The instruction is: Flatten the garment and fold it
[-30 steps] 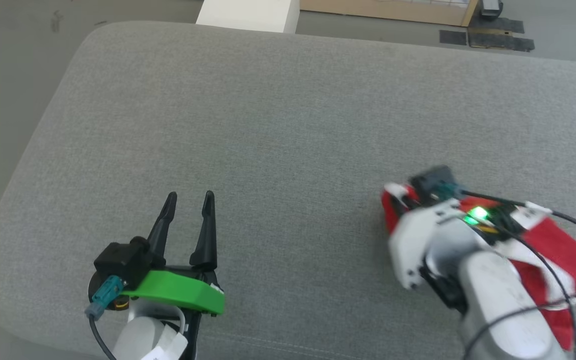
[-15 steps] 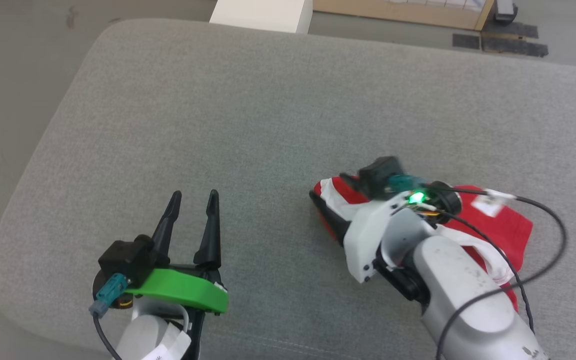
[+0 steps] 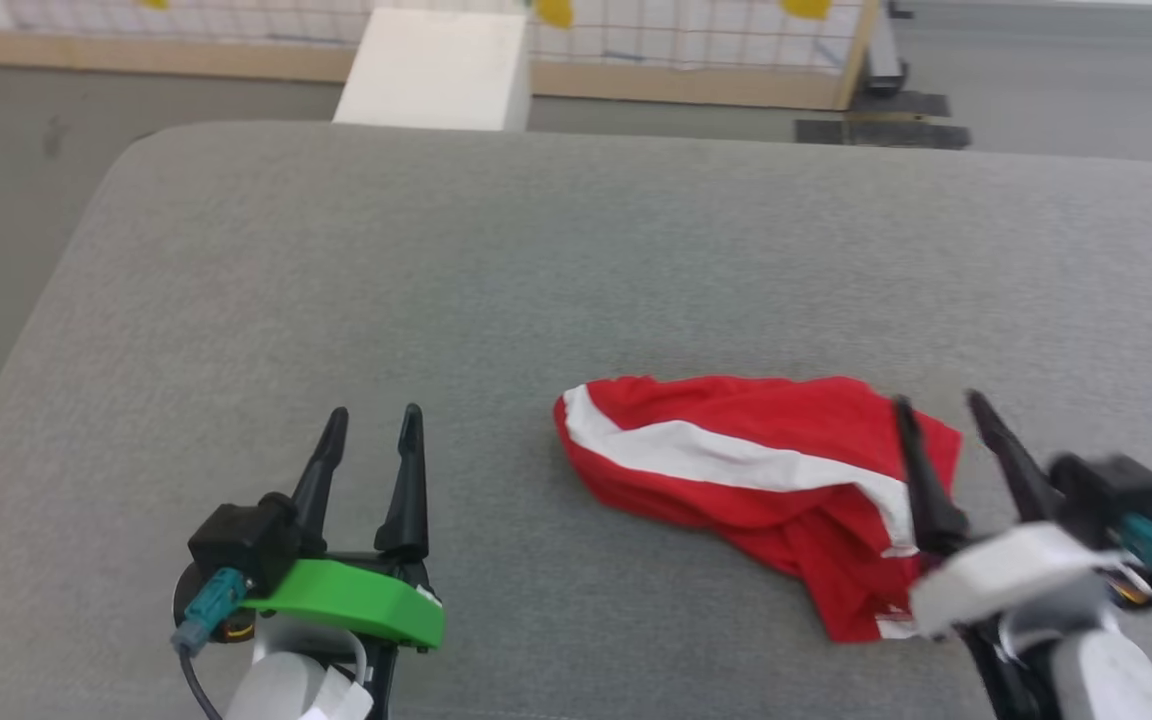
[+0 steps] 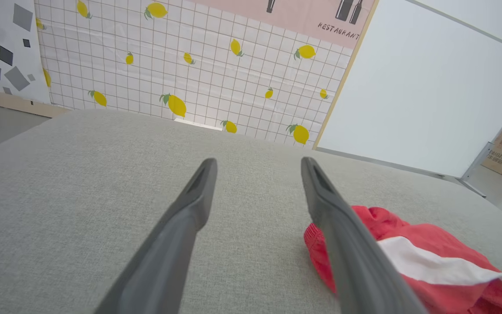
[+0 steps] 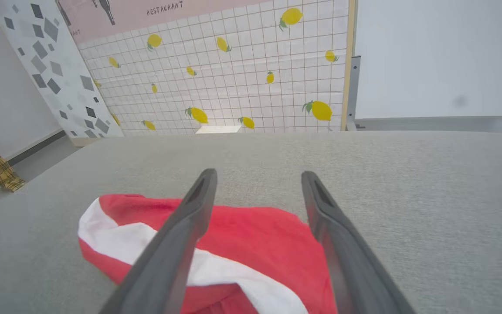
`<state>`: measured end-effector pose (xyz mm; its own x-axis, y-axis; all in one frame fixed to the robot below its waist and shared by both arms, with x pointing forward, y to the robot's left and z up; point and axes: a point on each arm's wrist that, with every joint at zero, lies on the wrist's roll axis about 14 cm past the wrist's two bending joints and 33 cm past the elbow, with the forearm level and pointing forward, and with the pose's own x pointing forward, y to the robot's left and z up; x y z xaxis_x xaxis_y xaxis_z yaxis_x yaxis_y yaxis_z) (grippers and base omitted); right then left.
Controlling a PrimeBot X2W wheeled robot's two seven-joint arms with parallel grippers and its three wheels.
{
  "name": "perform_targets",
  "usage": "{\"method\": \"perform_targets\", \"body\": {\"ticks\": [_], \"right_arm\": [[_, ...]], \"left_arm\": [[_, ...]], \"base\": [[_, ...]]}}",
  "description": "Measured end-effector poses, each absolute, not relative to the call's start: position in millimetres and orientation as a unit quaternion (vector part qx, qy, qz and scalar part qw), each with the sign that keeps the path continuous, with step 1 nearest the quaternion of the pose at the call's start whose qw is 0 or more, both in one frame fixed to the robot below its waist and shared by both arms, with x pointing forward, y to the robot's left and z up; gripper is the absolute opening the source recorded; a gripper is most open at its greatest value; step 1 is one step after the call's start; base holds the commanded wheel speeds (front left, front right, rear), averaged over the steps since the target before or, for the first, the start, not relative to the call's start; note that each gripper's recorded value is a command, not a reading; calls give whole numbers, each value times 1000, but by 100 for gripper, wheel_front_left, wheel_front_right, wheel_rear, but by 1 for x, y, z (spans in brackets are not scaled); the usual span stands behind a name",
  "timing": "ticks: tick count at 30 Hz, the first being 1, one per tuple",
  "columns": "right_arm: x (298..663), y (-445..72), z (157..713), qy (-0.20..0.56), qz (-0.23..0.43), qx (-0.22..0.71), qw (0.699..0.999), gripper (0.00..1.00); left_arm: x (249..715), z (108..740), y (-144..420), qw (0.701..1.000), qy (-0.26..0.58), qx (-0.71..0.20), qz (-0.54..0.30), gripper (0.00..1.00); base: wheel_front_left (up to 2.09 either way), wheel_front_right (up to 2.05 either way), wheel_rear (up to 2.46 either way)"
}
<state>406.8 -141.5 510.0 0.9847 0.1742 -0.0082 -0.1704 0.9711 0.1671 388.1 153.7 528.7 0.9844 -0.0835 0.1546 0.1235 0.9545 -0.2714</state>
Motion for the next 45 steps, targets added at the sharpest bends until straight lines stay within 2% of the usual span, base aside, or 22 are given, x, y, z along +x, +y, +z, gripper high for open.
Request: {"method": "perform_targets", "body": {"ticks": [3, 4, 12, 17, 21, 22, 23, 24, 25, 34, 39, 44, 45], "right_arm": [[391, -168, 501, 16, 48, 80, 995, 100], [380, -183, 495, 24, 26, 81, 996, 100], [374, -193, 493, 25, 10, 85, 996, 100], [374, -192, 489, 32, 10, 85, 996, 100], [372, -195, 486, 37, 5, 87, 995, 100], [372, -196, 485, 38, 4, 88, 995, 100], [372, -196, 485, 38, 3, 88, 995, 100], [372, -196, 484, 39, 2, 88, 995, 100], [372, -196, 484, 39, 2, 88, 995, 100], [374, -190, 486, 37, 13, 90, 995, 100], [377, -185, 487, 37, 20, 90, 995, 100], [380, -176, 482, 56, 34, 90, 994, 100], [380, -172, 480, 62, 39, 90, 993, 100]], "left_arm": [[390, 523, 136, 985, -59, -144, -78, 100], [392, 509, 114, 983, -32, -143, -108, 100], [427, 491, 61, 975, 56, -110, -186, 100], [445, 463, 48, 965, 158, -61, -199, 100], [445, 434, 45, 946, 250, -16, -204, 100], [443, 430, 44, 942, 266, -10, -207, 86], [443, 428, 43, 938, 275, -7, -209, 45], [442, 426, 41, 935, 282, -1, -215, 13], [440, 426, 38, 932, 286, 4, -221, 0], [427, 445, 27, 939, 241, 9, -244, 0], [415, 444, 64, 961, 221, -43, -159, 0], [397, 434, 110, 969, 220, -93, -63, 0], [393, 430, 118, 968, 223, -101, -46, 47]], "base": [[0, 0, 0], [0, 0, 0], [0, 0, 0], [0, 0, 0], [0, 0, 0], [0, 0, 0], [0, 0, 0], [0, 0, 0], [0, 0, 0], [0, 0, 0], [0, 0, 0], [0, 0, 0], [0, 0, 0]]}}
